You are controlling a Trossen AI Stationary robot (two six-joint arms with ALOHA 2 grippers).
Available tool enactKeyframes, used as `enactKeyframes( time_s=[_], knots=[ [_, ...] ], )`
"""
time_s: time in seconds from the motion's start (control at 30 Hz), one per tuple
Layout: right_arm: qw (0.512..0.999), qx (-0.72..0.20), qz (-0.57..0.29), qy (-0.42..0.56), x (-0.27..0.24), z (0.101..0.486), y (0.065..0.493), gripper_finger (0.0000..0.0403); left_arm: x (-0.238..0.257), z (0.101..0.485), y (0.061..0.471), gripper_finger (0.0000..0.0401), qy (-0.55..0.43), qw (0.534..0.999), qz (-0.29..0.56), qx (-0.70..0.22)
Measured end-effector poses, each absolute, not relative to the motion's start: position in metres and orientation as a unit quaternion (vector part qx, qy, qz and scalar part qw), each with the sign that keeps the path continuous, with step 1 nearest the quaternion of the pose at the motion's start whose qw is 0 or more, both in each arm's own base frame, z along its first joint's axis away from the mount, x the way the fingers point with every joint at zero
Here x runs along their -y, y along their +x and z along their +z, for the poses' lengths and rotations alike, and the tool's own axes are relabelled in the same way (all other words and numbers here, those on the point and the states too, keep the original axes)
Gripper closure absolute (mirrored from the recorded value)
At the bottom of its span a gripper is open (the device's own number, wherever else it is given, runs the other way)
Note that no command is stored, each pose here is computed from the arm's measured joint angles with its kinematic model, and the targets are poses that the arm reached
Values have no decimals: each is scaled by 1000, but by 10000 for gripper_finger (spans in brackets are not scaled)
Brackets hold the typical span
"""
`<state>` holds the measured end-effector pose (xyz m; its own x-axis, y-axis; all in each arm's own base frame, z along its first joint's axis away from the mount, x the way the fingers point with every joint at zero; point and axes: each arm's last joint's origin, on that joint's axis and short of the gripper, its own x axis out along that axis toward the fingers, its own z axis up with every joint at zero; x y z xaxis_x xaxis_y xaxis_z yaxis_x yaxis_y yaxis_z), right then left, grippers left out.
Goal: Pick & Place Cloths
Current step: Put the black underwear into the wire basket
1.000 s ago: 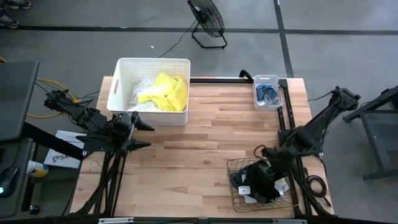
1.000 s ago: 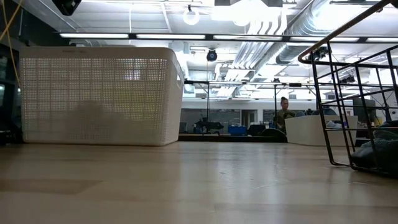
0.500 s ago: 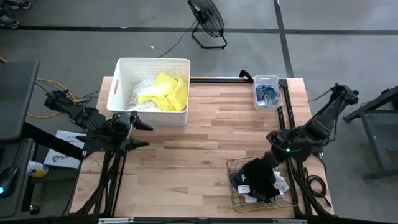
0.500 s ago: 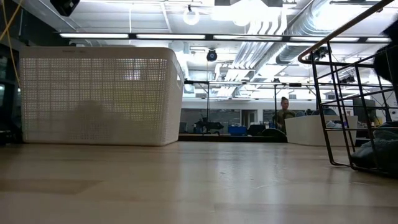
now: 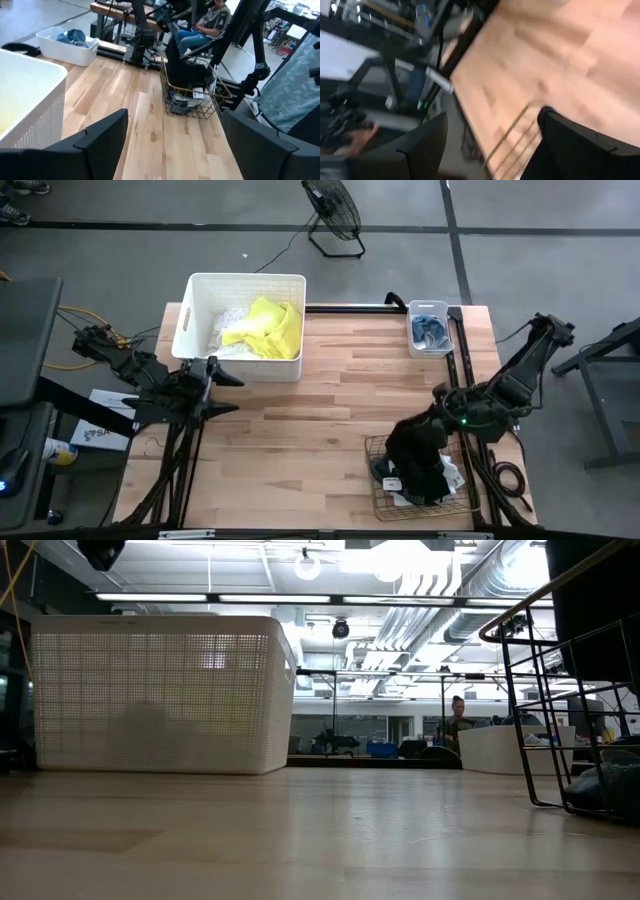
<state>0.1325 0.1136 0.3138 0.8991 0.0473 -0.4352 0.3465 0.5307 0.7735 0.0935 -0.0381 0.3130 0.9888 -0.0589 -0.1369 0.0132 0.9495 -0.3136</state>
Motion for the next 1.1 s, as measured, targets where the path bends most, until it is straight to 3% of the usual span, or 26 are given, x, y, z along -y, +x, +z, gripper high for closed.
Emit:
enactKeyframes(
  time_s=[0.27,0.53,0.77,1.1],
  knots=[
    [747,-370,-22,552,-136,300,140,88,40,301,97,82,-183,979,-16,-86],
    [631,-508,-44,584,-156,278,147,88,39,305,95,82,-179,982,-27,-62],
    [700,-419,-108,569,-149,275,151,88,37,307,90,82,-177,982,-31,-50],
    [696,-442,-164,542,-154,251,170,88,36,308,87,82,-179,982,-44,-47]
  ],
)
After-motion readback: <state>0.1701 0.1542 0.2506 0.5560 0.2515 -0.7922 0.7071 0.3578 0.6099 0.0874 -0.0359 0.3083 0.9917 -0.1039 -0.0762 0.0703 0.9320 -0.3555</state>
